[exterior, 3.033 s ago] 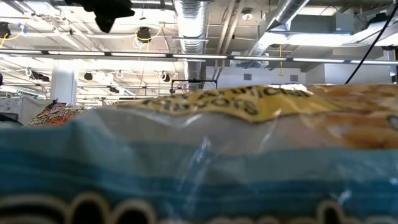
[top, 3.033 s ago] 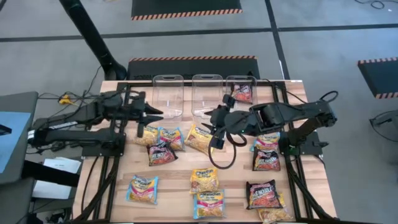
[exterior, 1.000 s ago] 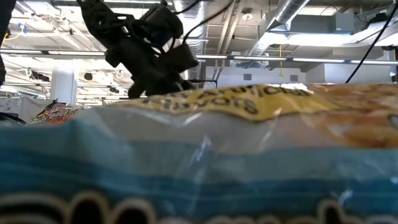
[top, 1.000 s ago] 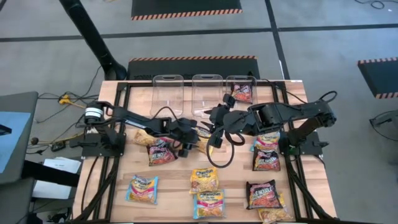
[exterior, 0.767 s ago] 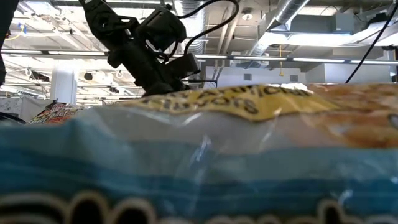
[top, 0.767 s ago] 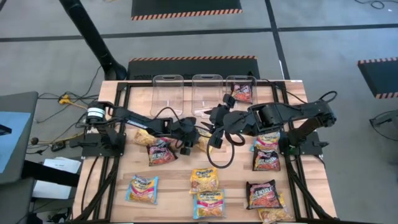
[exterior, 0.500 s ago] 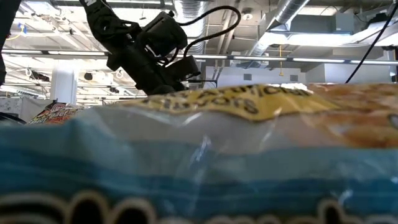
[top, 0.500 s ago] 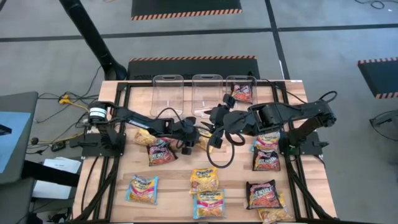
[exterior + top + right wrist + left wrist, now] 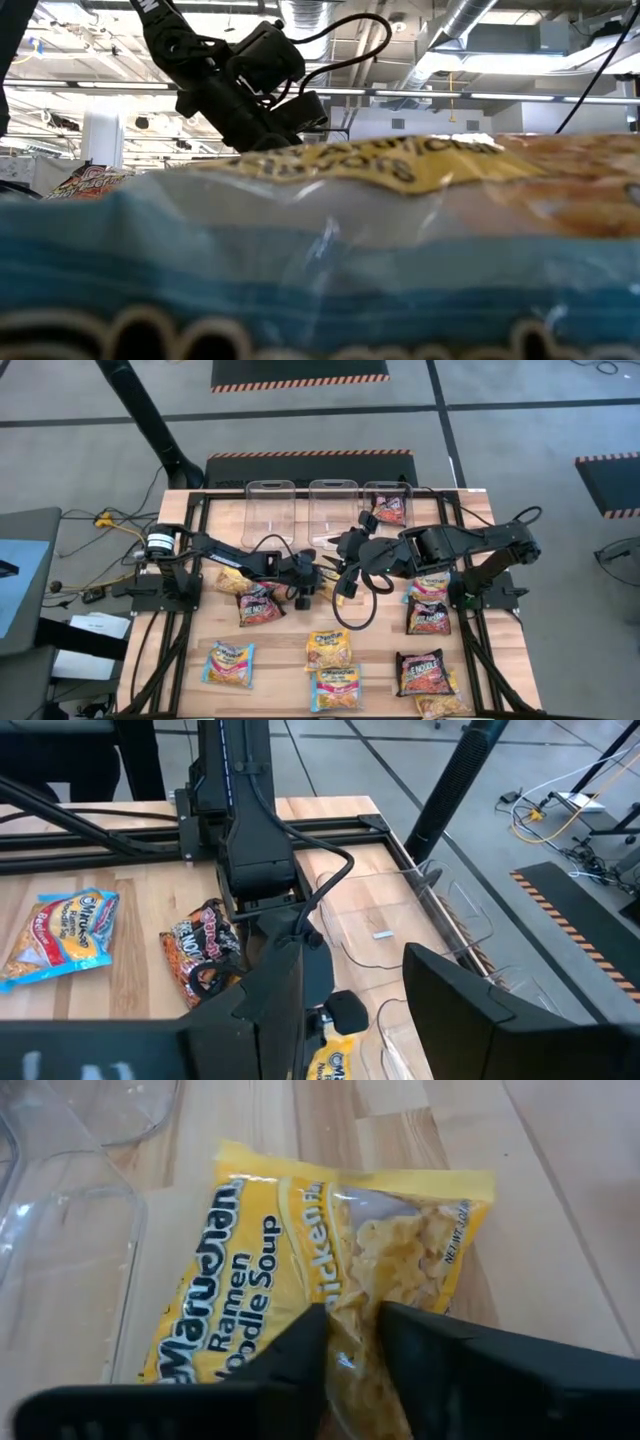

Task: Sort Maruchan noodles
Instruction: Put the yellow noodle pack into the left transparent bin

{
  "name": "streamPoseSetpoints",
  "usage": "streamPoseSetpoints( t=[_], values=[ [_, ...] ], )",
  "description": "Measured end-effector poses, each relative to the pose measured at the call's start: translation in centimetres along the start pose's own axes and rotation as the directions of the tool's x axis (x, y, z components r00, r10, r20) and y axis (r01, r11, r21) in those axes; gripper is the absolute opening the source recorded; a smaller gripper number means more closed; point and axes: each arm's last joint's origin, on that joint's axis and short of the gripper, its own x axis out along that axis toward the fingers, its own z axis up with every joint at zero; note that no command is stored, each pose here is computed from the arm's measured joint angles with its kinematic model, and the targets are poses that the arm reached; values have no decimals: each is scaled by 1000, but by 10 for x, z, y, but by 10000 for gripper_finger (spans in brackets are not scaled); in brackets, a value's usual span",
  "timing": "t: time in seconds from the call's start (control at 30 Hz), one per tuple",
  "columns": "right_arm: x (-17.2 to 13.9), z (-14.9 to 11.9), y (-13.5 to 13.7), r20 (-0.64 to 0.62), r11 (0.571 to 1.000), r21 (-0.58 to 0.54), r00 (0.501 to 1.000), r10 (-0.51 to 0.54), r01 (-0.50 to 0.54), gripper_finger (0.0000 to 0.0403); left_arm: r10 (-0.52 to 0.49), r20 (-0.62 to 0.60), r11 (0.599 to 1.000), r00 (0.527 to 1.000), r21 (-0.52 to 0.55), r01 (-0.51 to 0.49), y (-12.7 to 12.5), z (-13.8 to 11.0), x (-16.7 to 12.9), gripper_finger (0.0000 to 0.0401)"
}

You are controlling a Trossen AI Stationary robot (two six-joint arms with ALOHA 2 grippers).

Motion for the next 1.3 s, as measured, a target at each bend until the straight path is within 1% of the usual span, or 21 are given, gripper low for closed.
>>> streamPoseSetpoints(
  t=[0.1,0.17,0.37,0.57,0.63,0.73,0.9,1.1,1.3],
  values=[
    [0,0,0,0,1000,0,1000,0,0,201,-14,3,1000,1000,2,14,-2,0,0,19],
    [0,0,0,0,1000,0,1000,0,0,201,-18,8,1000,1000,5,18,-4,1,0,9],
    [0,0,0,0,1000,0,1000,-1,1,201,-39,18,999,999,-17,40,-12,5,-3,3],
    [0,2,0,20,1000,13,1000,1,-2,201,-51,47,999,998,5,51,-18,23,-15,0],
    [0,5,1,42,1000,28,999,5,-6,201,-42,57,999,997,-3,42,-17,30,-20,0],
    [0,7,1,66,999,44,998,6,-9,201,-14,44,1000,999,3,14,-16,32,-25,0],
    [-1,10,2,93,998,59,996,11,-17,201,-3,45,1000,999,5,3,-15,35,-32,0],
    [-2,12,3,107,998,60,994,16,-22,201,2,78,1000,997,2,-2,-14,40,-37,0],
    [-5,14,2,111,998,60,994,14,-21,201,16,111,1000,994,-9,-15,-8,46,-50,0]
  ],
)
